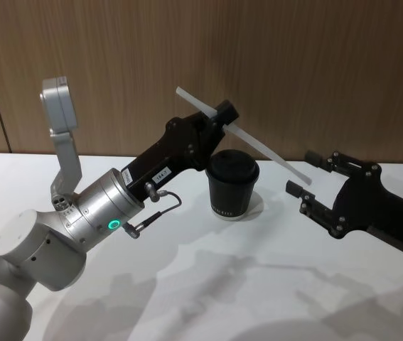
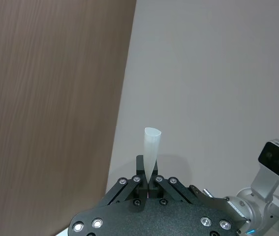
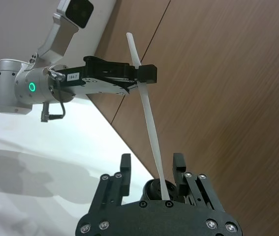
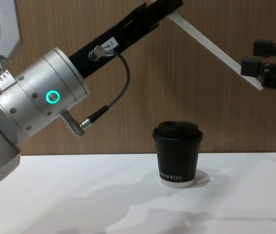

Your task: Pick up the straw with one hand, pass it to the other hand, and insert it into the cup.

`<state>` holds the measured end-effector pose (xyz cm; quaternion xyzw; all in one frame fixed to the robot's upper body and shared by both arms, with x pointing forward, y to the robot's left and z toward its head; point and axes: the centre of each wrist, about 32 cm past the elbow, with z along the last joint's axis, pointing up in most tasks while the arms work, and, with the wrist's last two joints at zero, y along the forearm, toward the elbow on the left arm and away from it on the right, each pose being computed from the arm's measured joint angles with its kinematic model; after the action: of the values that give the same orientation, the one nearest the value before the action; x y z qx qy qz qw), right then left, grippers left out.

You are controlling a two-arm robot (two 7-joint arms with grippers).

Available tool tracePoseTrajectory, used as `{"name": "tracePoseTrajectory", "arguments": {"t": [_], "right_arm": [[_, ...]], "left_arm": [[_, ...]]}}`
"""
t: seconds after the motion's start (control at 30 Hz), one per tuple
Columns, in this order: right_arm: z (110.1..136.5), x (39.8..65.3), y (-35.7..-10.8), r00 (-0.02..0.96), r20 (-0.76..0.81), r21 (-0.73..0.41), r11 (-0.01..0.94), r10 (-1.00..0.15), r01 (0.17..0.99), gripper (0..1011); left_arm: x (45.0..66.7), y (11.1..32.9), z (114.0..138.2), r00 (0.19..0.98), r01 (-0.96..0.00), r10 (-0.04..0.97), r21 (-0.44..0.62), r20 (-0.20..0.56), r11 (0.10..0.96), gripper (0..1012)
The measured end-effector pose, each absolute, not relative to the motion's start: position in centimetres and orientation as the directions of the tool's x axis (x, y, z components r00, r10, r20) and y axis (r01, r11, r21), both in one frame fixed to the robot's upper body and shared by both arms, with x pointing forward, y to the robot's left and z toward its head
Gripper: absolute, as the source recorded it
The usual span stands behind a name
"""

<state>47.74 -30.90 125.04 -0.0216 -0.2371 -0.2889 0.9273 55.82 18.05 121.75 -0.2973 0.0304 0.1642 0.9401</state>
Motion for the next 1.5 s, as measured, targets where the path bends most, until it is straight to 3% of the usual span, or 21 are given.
{"name": "tracePoseTrajectory", "arguments": {"t": [0.13,0.33,0.6,1.5], "right_arm": [[125.0,47.7,-30.9,0.721,0.452,0.097,0.832,-0.525,0.546,586],[125.0,47.7,-30.9,0.721,0.452,0.097,0.832,-0.525,0.546,820],[125.0,47.7,-30.9,0.721,0.452,0.097,0.832,-0.525,0.546,996],[125.0,47.7,-30.9,0.721,0.452,0.097,0.832,-0.525,0.546,1001]], "left_arm": [[55.8,18.2,122.0,0.941,-0.335,0.306,-0.54,-0.146,0.772,3],[55.6,18.5,122.7,0.929,-0.359,0.354,-0.509,-0.11,0.783,3],[55.7,19.0,124.3,0.909,-0.388,0.414,-0.446,-0.041,0.807,3],[57.0,19.7,131.4,0.829,-0.496,0.527,-0.189,0.185,0.847,3]]}}
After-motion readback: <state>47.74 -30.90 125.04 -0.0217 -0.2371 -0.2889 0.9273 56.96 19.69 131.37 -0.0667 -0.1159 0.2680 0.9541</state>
